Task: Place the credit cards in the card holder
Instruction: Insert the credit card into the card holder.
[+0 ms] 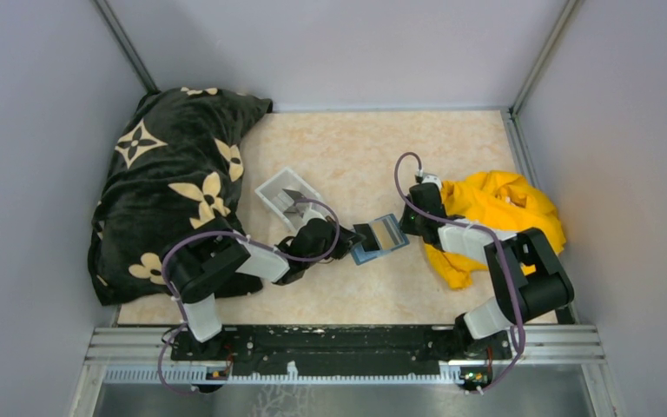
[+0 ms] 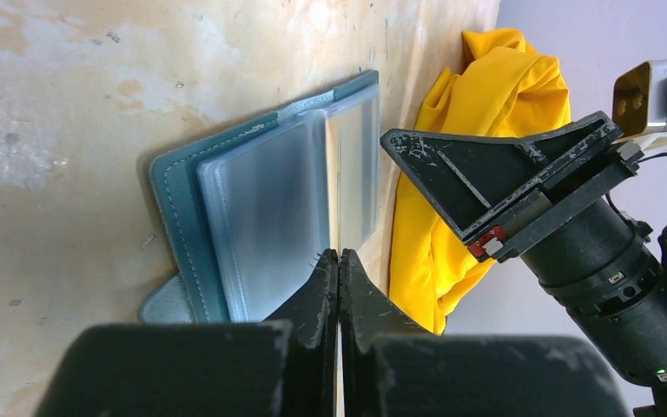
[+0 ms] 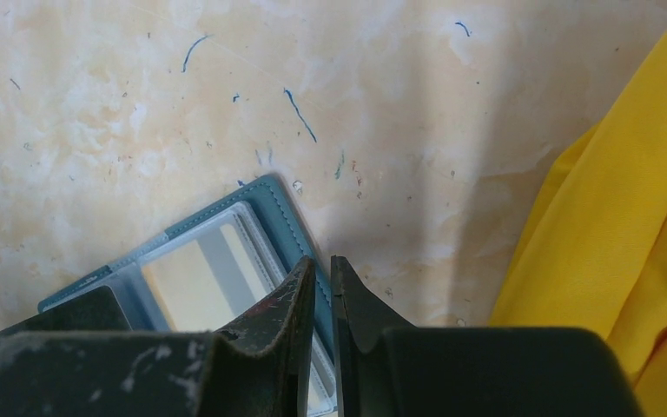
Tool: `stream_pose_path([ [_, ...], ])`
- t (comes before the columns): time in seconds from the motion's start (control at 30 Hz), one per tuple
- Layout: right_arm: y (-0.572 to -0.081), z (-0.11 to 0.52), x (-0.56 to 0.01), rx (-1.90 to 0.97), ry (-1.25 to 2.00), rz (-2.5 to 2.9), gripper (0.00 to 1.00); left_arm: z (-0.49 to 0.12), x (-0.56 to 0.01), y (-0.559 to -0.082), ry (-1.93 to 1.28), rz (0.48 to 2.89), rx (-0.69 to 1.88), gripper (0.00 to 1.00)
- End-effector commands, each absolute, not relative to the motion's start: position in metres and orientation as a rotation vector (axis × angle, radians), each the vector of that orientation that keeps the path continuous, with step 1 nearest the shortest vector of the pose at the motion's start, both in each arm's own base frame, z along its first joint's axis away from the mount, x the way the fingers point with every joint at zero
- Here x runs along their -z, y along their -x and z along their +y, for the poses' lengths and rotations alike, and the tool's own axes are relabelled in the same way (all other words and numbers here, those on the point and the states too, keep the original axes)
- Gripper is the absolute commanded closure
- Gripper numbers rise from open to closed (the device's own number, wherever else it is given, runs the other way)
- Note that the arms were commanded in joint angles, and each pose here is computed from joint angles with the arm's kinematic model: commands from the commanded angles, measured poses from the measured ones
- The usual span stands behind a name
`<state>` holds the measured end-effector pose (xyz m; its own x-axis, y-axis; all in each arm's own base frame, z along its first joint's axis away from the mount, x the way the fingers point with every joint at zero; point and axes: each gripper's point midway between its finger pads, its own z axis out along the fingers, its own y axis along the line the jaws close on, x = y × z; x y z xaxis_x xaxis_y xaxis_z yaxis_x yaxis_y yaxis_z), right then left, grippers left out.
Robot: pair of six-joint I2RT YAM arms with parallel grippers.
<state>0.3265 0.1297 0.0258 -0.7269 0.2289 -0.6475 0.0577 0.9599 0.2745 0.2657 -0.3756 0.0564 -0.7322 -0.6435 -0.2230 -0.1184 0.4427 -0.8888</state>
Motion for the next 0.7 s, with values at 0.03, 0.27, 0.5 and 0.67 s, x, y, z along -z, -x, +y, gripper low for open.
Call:
stream_pose_path([
  [0.03, -0.345, 0.134, -0.044, -0.323, -0.206, 2.312, 0.87, -0.381, -0.075, -0.267, 0.593, 2.098, 1.308, 1.00],
  [0.27, -0.346, 0.133, -0.045, -0.323, -0.207, 2.309, 0.87, -0.386, -0.071, -0.266, 0.585, 2.117, 1.311, 1.00],
  [0.5, -0.345, 0.133, -0.045, -0.322, -0.210, 2.310, 0.87, -0.390, -0.066, -0.266, 0.578, 2.135, 1.311, 1.00],
  [0.67, -0.346, 0.133, -0.045, -0.323, -0.209, 2.310, 0.87, -0.391, -0.063, -0.266, 0.579, 2.145, 1.304, 1.00],
])
